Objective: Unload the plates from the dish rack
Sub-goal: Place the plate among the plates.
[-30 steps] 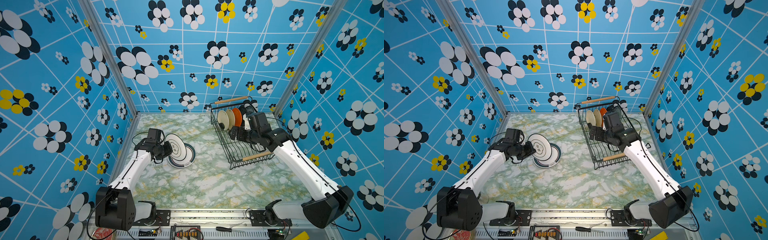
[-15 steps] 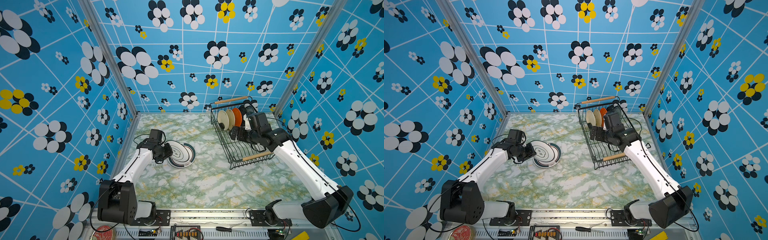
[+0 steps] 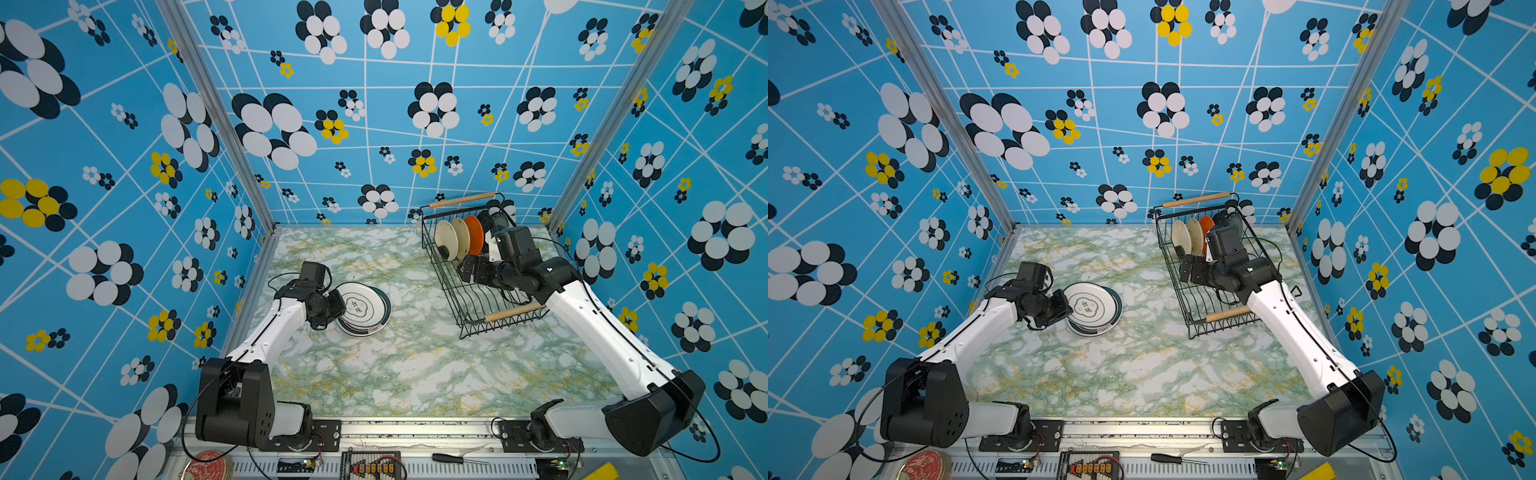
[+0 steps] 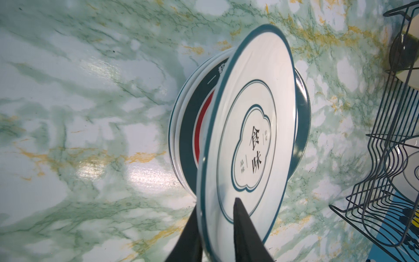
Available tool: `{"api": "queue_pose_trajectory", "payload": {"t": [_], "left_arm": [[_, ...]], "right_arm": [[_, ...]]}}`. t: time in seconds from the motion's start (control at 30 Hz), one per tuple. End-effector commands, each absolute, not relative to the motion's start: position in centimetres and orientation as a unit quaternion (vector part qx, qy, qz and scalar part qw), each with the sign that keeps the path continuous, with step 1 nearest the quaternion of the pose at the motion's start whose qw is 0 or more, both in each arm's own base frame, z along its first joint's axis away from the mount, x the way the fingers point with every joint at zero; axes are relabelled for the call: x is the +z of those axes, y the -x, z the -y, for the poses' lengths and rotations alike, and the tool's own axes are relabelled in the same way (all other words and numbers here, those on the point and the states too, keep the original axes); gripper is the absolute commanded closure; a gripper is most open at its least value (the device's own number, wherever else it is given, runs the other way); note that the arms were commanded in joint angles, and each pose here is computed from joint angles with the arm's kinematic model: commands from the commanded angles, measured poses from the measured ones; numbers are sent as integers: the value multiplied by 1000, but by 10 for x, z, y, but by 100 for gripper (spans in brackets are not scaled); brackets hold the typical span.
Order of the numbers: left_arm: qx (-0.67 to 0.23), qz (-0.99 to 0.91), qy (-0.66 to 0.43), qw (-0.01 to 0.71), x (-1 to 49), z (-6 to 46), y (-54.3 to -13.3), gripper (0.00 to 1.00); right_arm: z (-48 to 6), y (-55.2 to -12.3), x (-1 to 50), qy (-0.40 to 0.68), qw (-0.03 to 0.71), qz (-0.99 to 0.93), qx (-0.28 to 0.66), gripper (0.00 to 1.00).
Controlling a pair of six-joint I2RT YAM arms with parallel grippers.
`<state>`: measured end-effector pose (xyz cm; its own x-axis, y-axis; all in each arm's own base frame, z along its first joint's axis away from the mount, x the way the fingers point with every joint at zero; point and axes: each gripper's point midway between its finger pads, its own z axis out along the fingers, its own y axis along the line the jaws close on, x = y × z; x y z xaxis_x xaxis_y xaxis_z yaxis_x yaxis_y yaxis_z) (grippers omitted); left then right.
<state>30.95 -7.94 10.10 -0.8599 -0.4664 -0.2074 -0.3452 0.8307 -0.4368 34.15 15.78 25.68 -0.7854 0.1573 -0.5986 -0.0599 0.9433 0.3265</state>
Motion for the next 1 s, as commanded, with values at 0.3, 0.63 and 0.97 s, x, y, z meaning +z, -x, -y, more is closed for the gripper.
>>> {"api": "queue_pose_trajectory", "payload": {"t": [0.3,0.63,0.97], "left_arm": [[-204,-945,218,136,77,82,-310,76],[-196,-948,218,127,67,80,-309,74],[-192,-950,215,119,59,80,-309,64]], "right_arm": [[-156,-341,252,-18,322,-931,169,1],[-154,-339,249,-18,318,-934,164,1],[-150,-339,249,-19,319,-934,160,1]]}}
